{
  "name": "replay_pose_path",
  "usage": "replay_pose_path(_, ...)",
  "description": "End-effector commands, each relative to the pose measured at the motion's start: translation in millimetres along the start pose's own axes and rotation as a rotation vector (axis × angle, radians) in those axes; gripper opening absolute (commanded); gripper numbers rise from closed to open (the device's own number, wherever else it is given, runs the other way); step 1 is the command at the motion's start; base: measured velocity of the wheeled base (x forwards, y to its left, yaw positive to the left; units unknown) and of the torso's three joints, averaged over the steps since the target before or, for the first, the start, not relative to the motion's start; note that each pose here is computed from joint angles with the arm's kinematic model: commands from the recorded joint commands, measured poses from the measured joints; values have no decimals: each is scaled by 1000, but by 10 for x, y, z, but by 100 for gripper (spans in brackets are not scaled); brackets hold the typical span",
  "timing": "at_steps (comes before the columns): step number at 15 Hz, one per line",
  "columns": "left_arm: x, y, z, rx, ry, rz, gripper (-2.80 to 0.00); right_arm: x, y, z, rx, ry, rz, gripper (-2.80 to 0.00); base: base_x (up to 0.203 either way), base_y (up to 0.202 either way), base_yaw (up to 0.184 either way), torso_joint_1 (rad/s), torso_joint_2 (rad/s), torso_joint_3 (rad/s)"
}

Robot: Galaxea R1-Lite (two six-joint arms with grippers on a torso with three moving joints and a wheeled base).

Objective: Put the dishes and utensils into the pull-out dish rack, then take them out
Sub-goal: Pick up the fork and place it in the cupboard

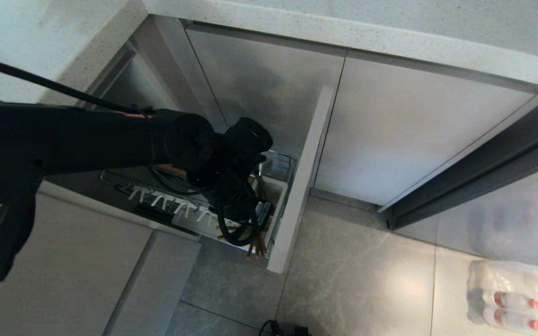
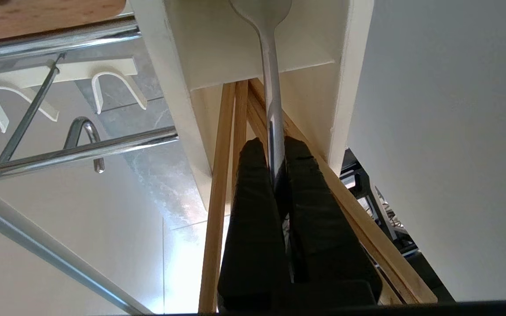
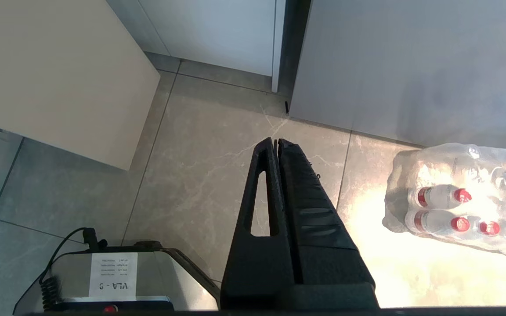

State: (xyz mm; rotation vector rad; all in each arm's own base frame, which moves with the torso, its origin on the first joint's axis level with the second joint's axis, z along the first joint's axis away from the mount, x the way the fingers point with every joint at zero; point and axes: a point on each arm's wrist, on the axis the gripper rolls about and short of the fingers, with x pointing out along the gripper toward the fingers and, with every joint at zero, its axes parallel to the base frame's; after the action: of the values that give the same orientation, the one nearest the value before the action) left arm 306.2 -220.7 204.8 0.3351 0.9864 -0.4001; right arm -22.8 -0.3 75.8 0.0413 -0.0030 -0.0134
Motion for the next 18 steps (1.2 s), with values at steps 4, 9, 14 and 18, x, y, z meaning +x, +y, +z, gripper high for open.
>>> replay_pose_path(4,2,1,-10,-1,7,2,-280,1,0,1,0,1,0,-280,0,0,0,0,0,0)
replay_pose_path(9,-17,3,-9,-2,2,1,-280,1,0,1,0,1,0,-280,0,0,0,0,0,0)
replay_pose_path(14,-38,10,-8,-4,-4,18,0,1,0,1,0,1,0,-280,0,0,0,0,0,0)
replay_pose_path(18,-53,12,-5,-17,-8,19,0,1,0,1,0,1,0,-280,0,0,0,0,0,0)
